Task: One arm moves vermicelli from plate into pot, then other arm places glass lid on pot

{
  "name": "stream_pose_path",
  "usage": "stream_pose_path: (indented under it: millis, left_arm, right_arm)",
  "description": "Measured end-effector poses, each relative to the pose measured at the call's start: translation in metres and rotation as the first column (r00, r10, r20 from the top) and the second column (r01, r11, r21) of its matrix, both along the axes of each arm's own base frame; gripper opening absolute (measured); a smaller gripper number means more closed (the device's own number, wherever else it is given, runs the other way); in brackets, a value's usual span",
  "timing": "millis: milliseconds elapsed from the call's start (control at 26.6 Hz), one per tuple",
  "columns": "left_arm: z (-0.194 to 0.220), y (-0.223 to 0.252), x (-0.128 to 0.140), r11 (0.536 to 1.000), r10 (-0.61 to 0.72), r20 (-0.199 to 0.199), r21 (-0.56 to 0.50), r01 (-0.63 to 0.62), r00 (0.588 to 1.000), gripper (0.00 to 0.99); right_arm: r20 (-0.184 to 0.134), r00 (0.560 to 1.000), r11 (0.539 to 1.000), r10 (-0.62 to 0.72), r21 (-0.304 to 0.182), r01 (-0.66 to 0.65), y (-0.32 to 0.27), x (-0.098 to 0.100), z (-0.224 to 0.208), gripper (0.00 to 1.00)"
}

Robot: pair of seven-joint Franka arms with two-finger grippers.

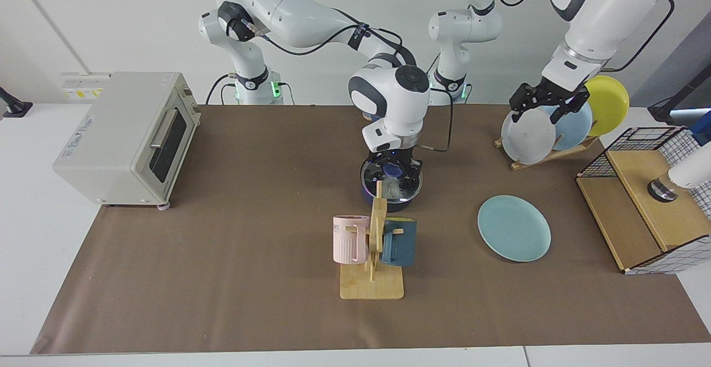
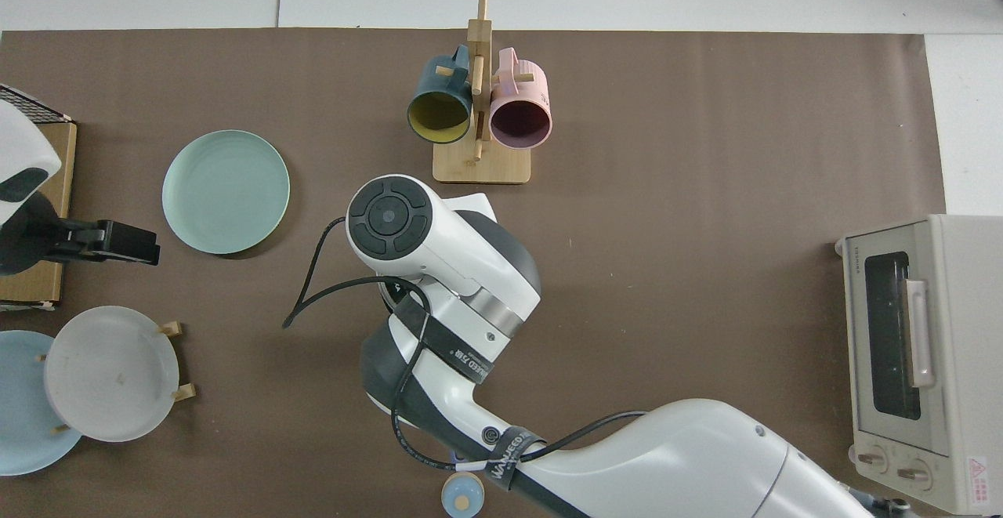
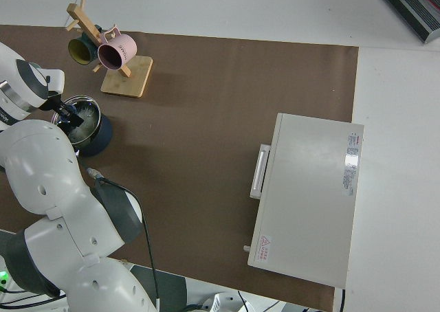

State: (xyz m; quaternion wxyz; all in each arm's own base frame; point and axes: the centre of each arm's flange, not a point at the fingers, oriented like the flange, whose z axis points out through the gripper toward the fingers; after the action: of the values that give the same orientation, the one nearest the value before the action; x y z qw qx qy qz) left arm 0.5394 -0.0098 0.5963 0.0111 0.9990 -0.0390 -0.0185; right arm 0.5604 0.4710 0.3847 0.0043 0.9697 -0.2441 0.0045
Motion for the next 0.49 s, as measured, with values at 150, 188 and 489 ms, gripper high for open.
stream_pose_path:
  millis: [150,188,489]
  left_arm:
    - [0.0000,-0.0004,0.0000,1.000,-0.001,0.000,0.000,0.001,1.000,0.991]
    - [0.0000,-0.0004,0.0000,1.000,-0.001,0.000,0.000,0.001,1.000,0.991]
    - [0.0000,-0.0005,0.0000,1.000,-0.001,0.000,0.000,0.001,1.000,0.991]
  right_arm:
    - [-0.005,1.000,1.000,0.001,-0.005,-0.001,0.0002,-0.0012,0.0003,0.44]
    - [-0.008,1.000,1.000,0.001,-0.007,-0.002,0.0001,-0.0017,0.0005,0.44]
    - [-0.015,1.000,1.000,0.003,-0.014,-0.003,0.0000,-0.0035,0.0011,0.44]
